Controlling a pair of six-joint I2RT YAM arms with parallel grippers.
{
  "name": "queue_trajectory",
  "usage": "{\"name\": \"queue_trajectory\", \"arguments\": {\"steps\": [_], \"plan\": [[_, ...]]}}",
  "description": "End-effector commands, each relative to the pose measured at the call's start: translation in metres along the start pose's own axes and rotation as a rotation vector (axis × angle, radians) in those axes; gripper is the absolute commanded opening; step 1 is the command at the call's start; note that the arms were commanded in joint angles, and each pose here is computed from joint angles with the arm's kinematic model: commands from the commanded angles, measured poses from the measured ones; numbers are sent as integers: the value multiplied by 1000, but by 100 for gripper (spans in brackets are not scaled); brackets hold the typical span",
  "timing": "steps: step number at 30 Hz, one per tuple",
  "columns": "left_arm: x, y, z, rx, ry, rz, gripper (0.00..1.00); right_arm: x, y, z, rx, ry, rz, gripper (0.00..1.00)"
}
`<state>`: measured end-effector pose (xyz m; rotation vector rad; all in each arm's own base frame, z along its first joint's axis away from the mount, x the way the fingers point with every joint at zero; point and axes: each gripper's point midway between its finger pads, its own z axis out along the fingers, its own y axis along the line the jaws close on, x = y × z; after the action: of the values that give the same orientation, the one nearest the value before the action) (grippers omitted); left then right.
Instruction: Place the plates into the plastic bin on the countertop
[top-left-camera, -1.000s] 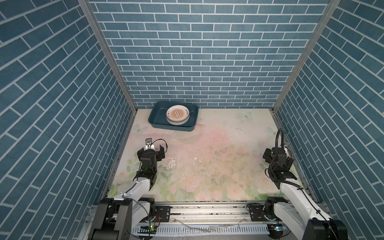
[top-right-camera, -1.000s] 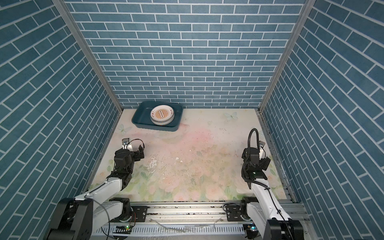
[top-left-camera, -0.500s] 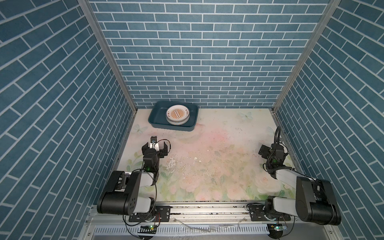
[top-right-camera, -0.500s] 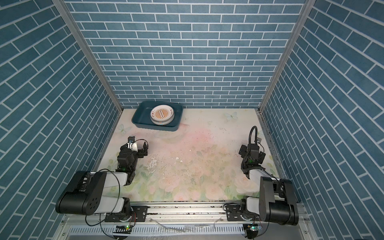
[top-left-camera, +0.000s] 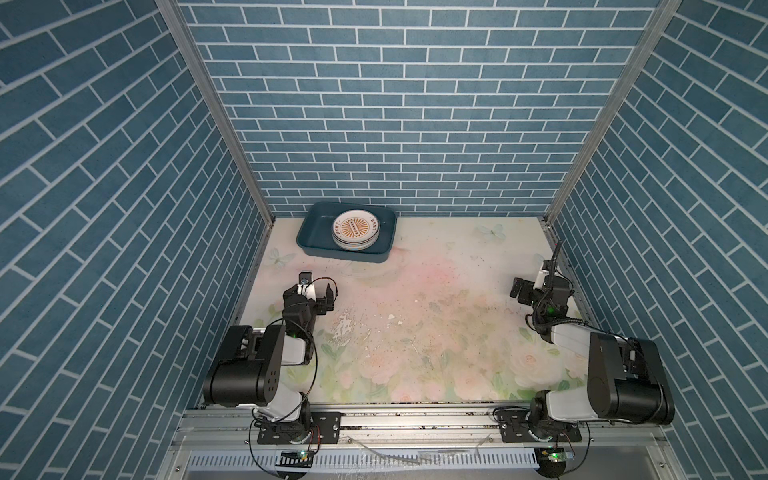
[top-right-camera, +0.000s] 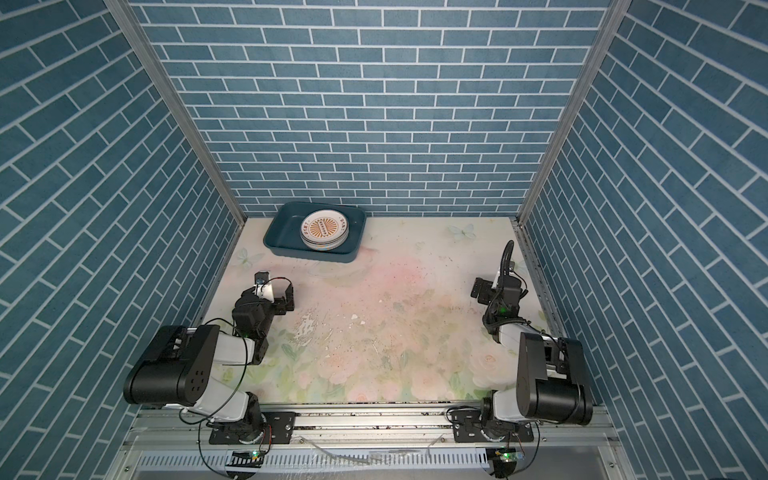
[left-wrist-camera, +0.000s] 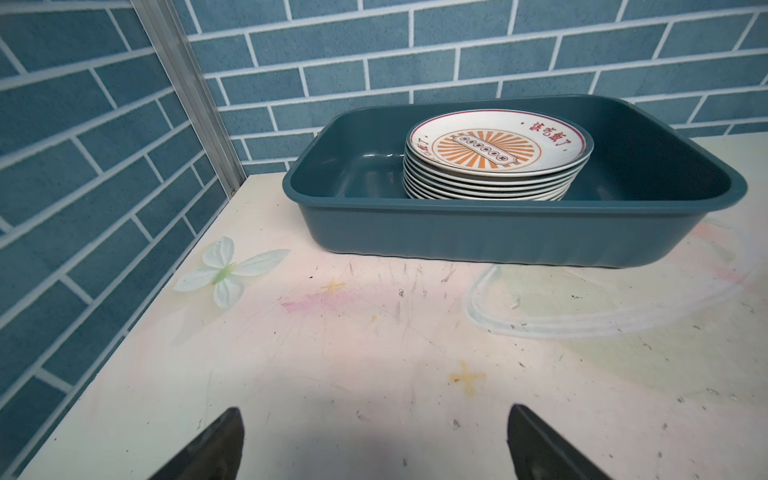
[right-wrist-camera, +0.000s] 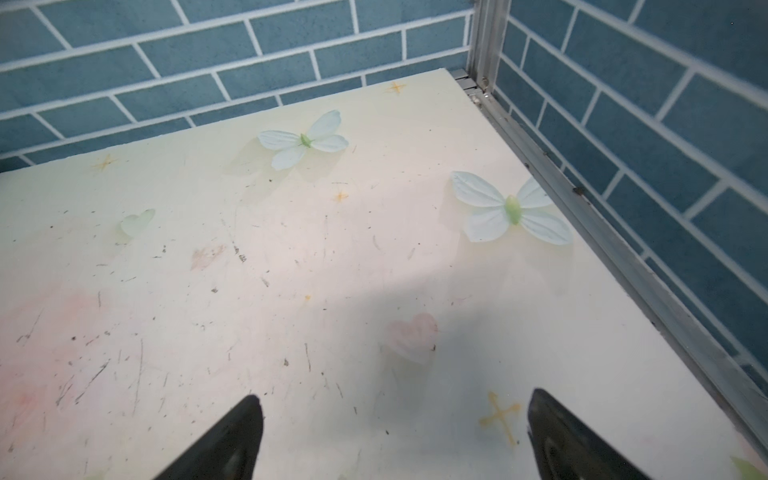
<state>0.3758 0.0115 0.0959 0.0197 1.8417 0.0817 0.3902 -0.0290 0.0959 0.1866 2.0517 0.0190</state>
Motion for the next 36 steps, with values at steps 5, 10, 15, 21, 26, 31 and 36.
{"name": "queue_trajectory", "arguments": {"steps": [5, 10, 15, 21, 26, 31, 36], "plan": [[-5, -11, 17, 88, 63, -20, 100, -8, 9, 2, -62, -92, -94, 98], [-5, -11, 16, 90, 61, -20, 100, 5, 6, 2, -56, -155, -83, 99], [-4, -11, 17, 87, 68, -20, 100, 5, -3, 7, -1, -119, -70, 99], [-2, -10, 20, 42, 96, 9, 100, 5, -3, 7, 5, -119, -74, 99], [-3, -10, 20, 29, 95, 16, 100, 5, -5, 7, 51, -123, -87, 99], [-3, -10, 20, 22, 95, 23, 99, 5, -5, 6, 53, -127, -90, 99], [-3, -11, 20, 24, 95, 24, 100, 4, -5, 6, 53, -127, -89, 99]]}}
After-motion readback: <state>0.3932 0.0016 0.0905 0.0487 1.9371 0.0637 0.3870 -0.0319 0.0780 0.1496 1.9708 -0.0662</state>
